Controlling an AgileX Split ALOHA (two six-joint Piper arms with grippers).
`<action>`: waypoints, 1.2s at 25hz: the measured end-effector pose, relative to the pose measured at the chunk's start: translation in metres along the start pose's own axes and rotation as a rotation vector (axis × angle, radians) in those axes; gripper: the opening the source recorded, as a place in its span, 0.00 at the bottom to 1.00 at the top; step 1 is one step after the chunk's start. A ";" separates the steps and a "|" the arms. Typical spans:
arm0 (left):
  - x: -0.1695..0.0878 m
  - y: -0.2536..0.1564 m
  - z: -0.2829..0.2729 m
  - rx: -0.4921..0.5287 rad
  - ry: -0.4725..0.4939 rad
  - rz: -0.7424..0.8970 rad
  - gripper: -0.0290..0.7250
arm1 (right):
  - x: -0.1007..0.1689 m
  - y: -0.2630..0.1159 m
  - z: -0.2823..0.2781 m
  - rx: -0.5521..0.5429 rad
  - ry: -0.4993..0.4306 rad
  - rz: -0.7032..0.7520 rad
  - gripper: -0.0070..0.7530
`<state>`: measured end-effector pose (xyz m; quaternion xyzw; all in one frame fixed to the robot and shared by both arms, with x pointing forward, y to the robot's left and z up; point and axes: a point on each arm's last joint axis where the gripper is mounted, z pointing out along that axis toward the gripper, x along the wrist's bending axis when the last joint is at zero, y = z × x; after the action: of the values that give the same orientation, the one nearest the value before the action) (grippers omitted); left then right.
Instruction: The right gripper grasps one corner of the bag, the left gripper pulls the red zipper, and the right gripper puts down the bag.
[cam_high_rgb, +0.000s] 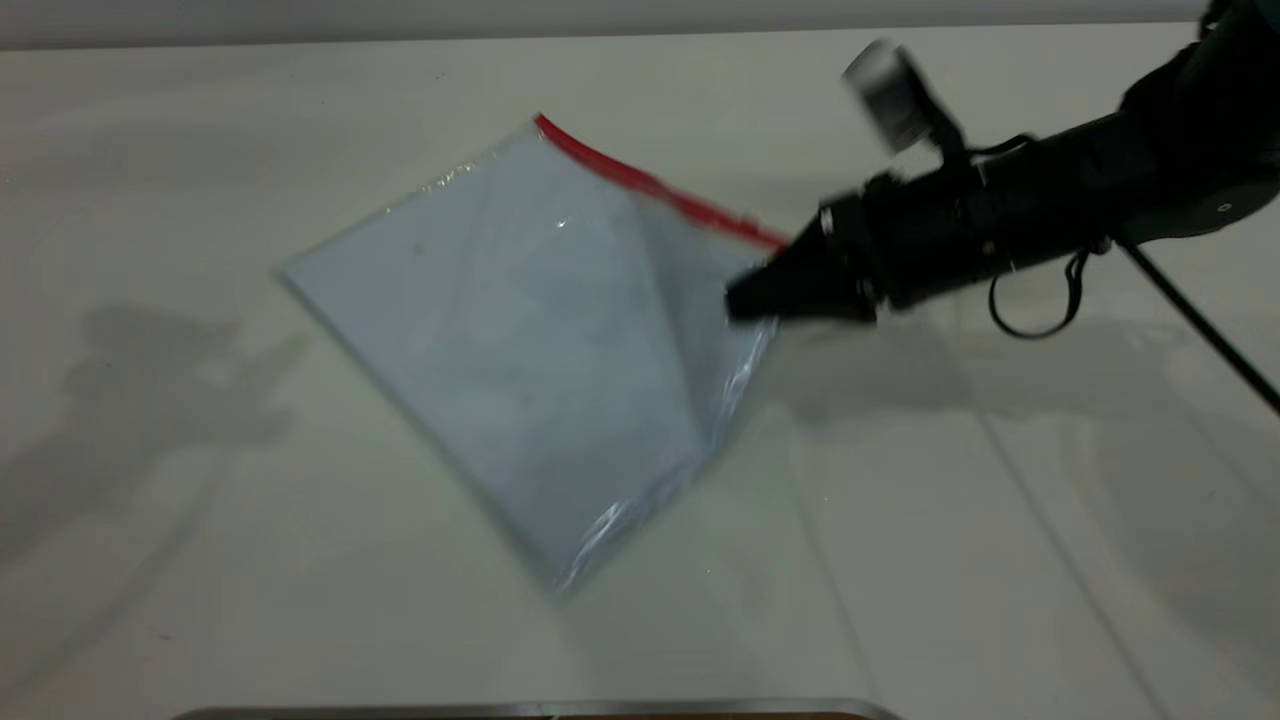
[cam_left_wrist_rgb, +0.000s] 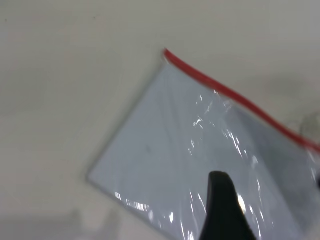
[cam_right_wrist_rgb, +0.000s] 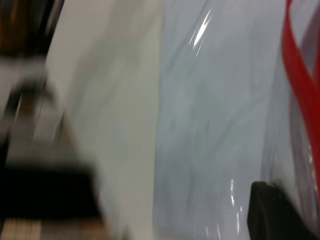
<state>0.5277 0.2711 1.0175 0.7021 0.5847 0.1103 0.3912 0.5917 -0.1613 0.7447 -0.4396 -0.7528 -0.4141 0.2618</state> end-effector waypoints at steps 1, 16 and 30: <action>0.000 0.000 0.001 0.002 0.000 -0.001 0.73 | 0.002 -0.005 -0.002 0.074 0.006 -0.013 0.05; 0.022 0.025 0.086 0.088 -0.260 0.061 0.73 | 0.047 0.070 -0.029 -0.027 -0.098 -0.353 0.05; -0.029 0.010 0.219 0.384 -0.717 0.379 0.73 | 0.071 0.076 -0.009 -0.009 -0.138 -0.465 0.05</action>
<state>0.6610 0.1528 0.8865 0.8504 0.2834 -0.1807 0.4047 0.6254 -0.1166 0.8330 -0.2829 -0.8480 -0.4356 0.1057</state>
